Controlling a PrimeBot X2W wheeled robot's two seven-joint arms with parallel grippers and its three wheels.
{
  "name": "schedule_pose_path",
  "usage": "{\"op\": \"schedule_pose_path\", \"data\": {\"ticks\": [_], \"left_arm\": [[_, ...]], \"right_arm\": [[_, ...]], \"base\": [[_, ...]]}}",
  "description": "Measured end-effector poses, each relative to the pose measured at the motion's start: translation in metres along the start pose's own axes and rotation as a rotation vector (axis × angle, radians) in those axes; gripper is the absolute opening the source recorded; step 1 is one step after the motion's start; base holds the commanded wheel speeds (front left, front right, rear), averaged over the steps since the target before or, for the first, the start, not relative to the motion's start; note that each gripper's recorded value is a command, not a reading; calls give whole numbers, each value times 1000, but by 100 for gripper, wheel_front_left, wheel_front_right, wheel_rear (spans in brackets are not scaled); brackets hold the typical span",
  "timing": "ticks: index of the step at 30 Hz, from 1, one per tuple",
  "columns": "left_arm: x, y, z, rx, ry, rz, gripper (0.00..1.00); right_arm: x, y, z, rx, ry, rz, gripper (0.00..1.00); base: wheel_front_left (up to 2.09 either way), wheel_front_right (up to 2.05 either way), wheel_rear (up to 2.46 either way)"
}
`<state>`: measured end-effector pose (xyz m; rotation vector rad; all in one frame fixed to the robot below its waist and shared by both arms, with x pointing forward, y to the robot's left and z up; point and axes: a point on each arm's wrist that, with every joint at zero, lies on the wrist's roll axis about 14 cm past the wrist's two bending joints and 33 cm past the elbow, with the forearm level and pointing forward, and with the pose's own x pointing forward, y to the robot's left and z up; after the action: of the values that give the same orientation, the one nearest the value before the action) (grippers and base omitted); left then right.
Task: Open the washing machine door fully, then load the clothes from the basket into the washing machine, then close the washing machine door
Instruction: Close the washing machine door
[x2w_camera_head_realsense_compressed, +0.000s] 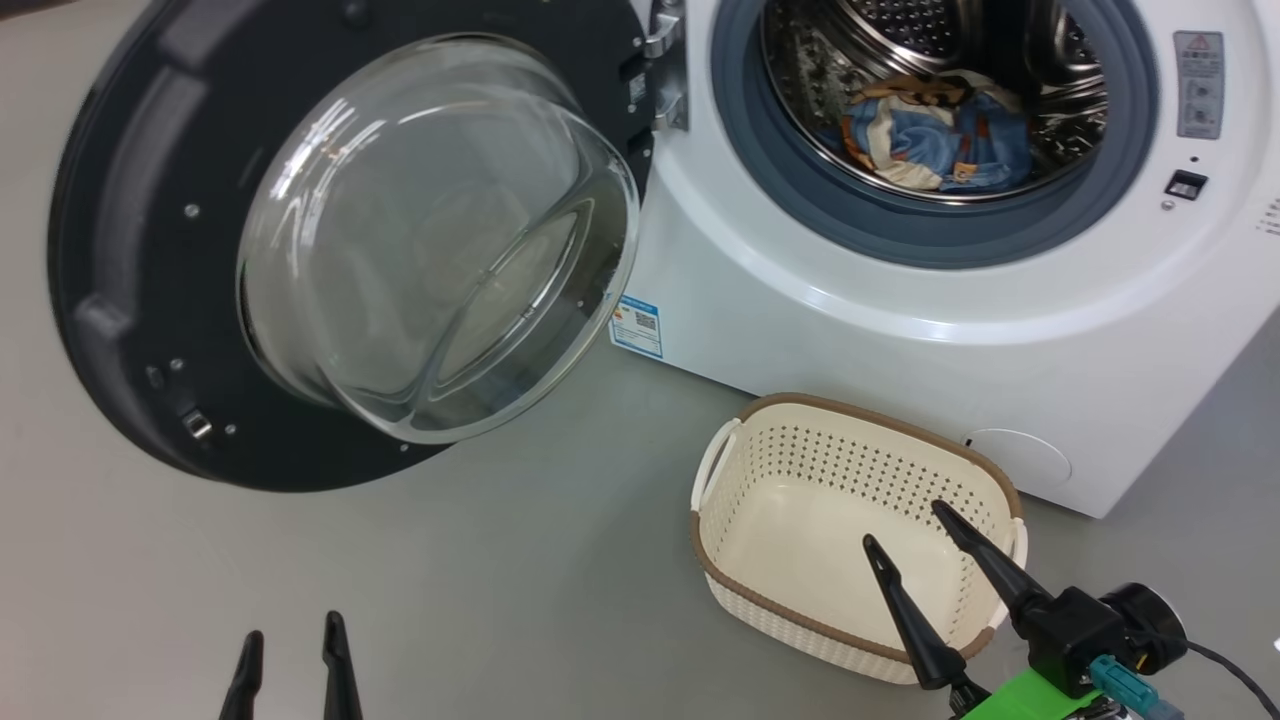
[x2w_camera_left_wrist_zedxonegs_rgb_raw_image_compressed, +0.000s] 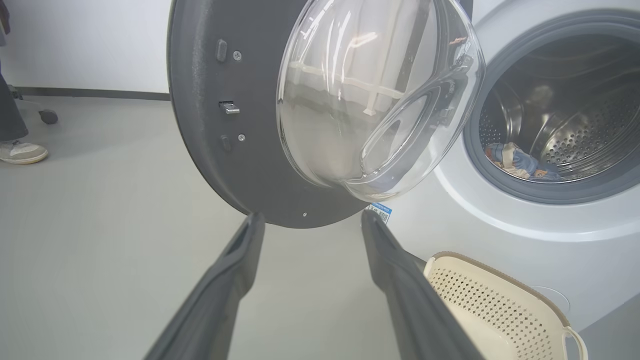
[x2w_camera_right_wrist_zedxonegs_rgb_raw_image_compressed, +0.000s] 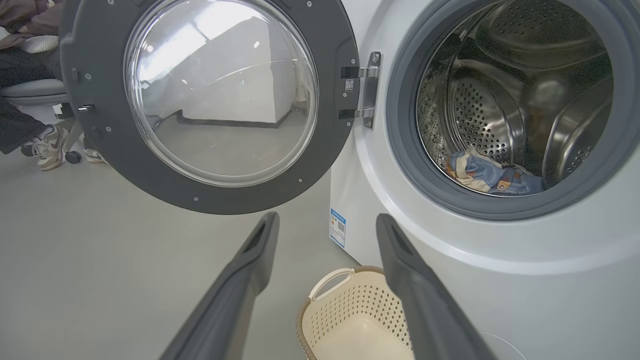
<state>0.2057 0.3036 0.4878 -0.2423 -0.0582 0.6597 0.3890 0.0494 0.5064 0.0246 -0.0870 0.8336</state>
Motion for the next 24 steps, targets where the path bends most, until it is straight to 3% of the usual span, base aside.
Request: {"op": "schedule_pose_path", "data": {"ticks": [11,12,13,14,20,24], "left_arm": [[-4,17,11,-12,-32,67,100],[-4,18,11,-21,-34,72,71],[-4,20,12,-32,-35,83,29],[-5,26,13,-70,-35,105,0],[-6,64,22,-154,-68,224,0],[-8,101,29,-319,-112,319,0]], "right_arm": [[9,17,-1,-6,6,72,100],[9,18,-1,-4,7,74,100],[10,19,-1,-4,7,77,100],[11,20,0,-7,2,83,100],[12,23,1,1,0,86,100],[13,24,-1,13,3,83,100]], "base": [[0,0,0],[0,0,0],[0,0,0],[0,0,0],[0,0,0],[0,0,0]]}}
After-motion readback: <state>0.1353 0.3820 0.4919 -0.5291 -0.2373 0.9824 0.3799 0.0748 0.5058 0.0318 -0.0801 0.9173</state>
